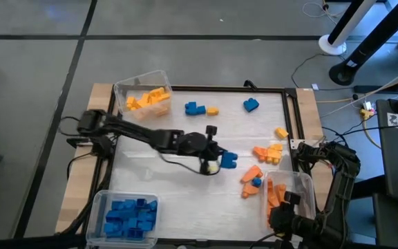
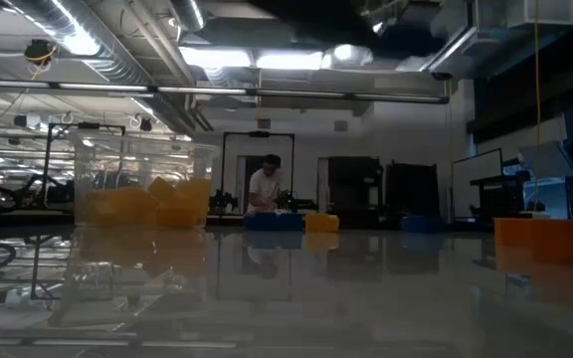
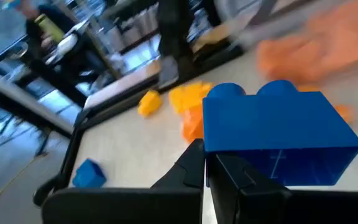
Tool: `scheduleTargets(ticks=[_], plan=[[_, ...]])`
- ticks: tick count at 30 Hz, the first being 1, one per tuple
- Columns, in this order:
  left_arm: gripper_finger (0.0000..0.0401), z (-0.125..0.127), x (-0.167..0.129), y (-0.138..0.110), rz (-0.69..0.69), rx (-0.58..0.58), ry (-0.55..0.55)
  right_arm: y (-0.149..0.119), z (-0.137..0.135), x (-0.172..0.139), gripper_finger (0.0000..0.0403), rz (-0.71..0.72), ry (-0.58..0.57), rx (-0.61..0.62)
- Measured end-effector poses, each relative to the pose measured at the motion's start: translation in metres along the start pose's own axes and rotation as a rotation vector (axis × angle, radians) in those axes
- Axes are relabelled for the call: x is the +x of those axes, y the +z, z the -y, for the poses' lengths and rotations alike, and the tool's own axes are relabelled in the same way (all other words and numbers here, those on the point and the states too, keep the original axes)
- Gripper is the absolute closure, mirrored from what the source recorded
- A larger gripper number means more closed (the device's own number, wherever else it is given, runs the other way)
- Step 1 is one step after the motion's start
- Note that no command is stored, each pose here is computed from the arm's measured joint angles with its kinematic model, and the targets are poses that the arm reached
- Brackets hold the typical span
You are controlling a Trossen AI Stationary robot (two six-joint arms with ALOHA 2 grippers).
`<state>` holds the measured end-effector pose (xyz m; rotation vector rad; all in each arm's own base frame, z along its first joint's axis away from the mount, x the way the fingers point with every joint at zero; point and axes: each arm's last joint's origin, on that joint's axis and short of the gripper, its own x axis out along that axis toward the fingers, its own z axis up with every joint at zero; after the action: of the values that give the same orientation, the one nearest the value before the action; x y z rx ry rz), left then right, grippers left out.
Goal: Sort blocks
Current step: Put the blue game piece into the bottom left transparent bin
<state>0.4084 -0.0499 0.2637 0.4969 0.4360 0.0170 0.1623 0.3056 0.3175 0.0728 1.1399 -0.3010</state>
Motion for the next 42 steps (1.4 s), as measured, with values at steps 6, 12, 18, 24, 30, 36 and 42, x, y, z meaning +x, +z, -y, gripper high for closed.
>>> scheduleTargets(ticks=[6,12,18,24,30,36,42], plan=[[0.0400,0.004,-0.092,0.036,-0.006,-0.003,-0.140,0.000,0.000,0.000,0.0207,0.018,-0.004,-0.001],[0.0400,0.019,-0.181,0.043,-0.072,-0.127,-0.355,0.001,0.000,0.000,0.0207,0.019,-0.004,-0.027],[0.0397,0.040,-0.243,0.037,-0.185,-0.270,-0.553,0.002,0.000,0.000,0.0207,0.044,-0.011,-0.054],[0.0399,0.067,-0.276,0.032,-0.345,-0.403,-0.741,0.009,0.002,0.003,0.0207,0.081,-0.027,-0.035],[0.0386,0.090,-0.287,0.016,-0.507,-0.463,-0.766,0.025,0.006,0.011,0.0207,0.070,-0.045,0.014],[0.0365,0.103,-0.280,-0.007,-0.648,-0.516,-0.701,0.045,0.014,0.022,0.0207,0.034,-0.068,0.078],[0.0316,0.107,-0.277,-0.015,-0.658,-0.472,-0.698,0.067,0.024,0.033,0.0207,0.028,-0.106,0.020]])
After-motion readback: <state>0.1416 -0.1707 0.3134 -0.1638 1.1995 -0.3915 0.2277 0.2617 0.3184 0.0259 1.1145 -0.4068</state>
